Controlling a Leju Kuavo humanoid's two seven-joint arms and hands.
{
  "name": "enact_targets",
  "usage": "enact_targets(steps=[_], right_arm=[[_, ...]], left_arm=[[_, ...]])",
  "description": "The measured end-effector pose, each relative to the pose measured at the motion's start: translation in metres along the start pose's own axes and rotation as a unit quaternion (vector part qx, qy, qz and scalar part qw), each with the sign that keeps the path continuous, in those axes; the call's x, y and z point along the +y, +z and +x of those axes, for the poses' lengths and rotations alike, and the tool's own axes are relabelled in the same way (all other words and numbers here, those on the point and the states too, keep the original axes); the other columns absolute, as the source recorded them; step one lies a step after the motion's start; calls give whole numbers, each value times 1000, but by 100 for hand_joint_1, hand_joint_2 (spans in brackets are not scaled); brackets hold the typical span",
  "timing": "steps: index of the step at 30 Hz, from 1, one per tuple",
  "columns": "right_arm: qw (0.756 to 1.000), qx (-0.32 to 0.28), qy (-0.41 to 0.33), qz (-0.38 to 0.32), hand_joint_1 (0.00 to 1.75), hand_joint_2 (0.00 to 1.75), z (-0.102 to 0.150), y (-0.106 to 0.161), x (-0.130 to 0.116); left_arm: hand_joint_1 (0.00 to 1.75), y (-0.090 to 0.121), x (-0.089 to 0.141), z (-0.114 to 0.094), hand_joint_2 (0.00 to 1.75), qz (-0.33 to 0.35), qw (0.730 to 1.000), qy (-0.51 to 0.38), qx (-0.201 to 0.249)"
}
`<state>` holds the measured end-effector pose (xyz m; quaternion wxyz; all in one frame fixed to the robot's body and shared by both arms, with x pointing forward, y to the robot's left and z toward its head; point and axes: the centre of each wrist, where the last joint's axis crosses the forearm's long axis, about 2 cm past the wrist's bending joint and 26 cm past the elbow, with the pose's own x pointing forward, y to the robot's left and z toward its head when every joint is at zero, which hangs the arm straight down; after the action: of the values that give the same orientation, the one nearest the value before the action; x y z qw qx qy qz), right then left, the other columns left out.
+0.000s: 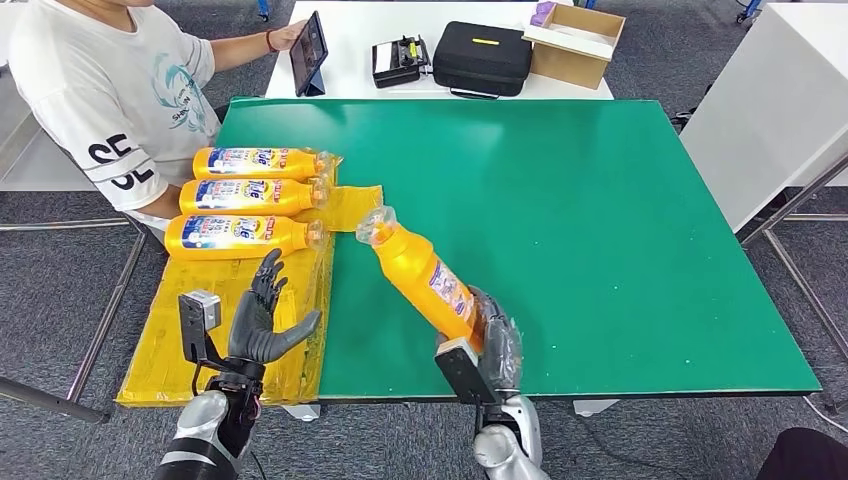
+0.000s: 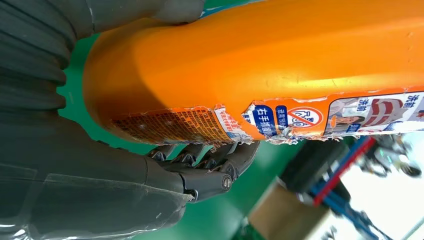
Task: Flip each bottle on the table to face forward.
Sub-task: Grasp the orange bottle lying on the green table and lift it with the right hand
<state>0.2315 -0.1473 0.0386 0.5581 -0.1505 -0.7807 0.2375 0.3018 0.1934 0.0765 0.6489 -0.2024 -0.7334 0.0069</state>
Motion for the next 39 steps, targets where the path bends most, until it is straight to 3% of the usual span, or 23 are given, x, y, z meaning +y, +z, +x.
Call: enact_targets(steps=[11, 16, 20, 30, 39], right_arm=[[1000, 11, -13, 22, 175, 175, 6, 5, 16], [993, -28, -46, 109, 175, 175, 33, 7, 50], [987, -31, -65, 144, 175, 175, 32, 12, 60], [983, -42, -57, 169, 175, 175, 30, 15, 67], [980, -54, -45, 184, 175, 175, 31, 13, 72]], left_arm=[[0, 1, 0, -1, 175, -10, 1000, -10, 7], [0, 0, -1, -10, 175, -69, 997, 22, 34], [0, 2, 6, -15, 175, -82, 995, 39, 45], [0, 12, 19, -24, 175, -77, 994, 40, 65], [0, 16, 20, -25, 175, -103, 989, 91, 48]])
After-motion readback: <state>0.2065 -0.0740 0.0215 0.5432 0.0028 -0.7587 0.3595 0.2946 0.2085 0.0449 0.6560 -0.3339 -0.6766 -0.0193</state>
